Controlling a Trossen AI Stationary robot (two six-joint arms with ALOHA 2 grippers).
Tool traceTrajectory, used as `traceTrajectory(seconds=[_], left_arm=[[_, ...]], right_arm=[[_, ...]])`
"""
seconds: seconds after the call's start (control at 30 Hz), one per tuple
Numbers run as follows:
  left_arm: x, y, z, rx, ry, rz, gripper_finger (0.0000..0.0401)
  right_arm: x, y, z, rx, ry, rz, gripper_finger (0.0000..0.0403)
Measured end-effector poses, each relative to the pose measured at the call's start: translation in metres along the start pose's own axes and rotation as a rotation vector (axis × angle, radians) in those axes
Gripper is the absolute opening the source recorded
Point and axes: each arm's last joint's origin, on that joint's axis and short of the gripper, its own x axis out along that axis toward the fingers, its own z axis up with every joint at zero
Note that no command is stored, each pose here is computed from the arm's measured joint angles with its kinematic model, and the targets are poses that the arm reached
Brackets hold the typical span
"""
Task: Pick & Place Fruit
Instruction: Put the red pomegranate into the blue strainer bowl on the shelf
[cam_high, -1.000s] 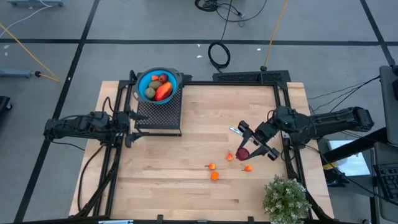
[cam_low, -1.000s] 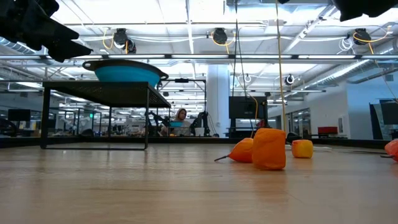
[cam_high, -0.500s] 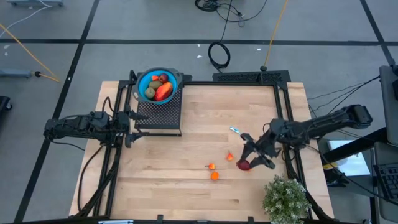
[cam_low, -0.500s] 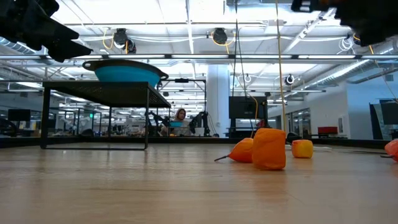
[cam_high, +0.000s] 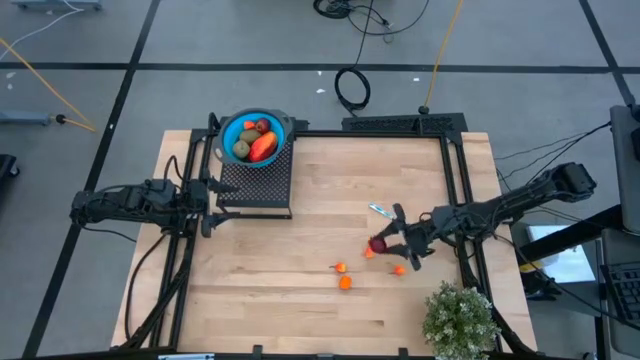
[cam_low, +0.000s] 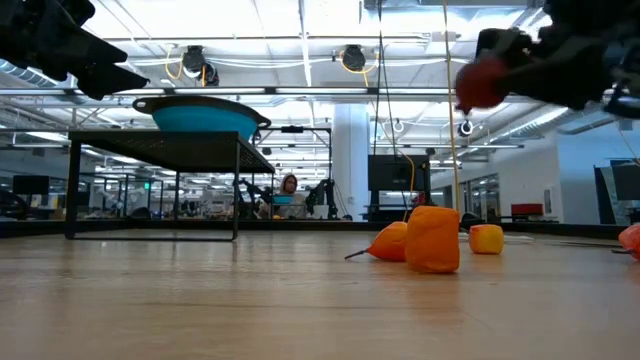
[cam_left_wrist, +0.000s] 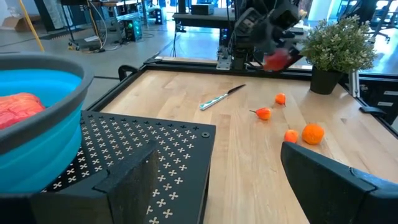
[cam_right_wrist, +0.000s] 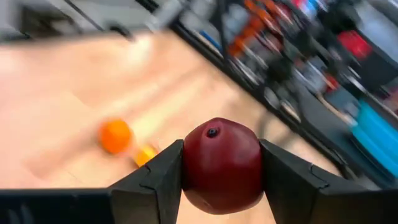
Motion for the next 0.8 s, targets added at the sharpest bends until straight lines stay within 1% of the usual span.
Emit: traceTrajectory(seconds=[0.27,0.53,0.67,0.8], left_arm=[[0.0,0.0,0.0,-0.002,-0.001,0.0,0.0337],[0.0,0.0,0.0,-0.003,-0.004,0.0,0.0337],[0.0,0.0,0.001,-0.011,-0.015,0.0,0.0337],[0.0,0.0,0.002,-0.013,-0.019,-0.001,0.0337]], right_arm=[[-0.003,-0.002,-0.012,-0.031,0.303,-0.294,0.0183],[-0.004,-0.008,-0.017,-0.071,0.475,-0.567,0.0184],[-0.001,-0.008,-0.02,-0.104,0.531,-0.627,0.0184],[0.003,-0.006,-0.024,-0.129,0.564,-0.615,0.0184]])
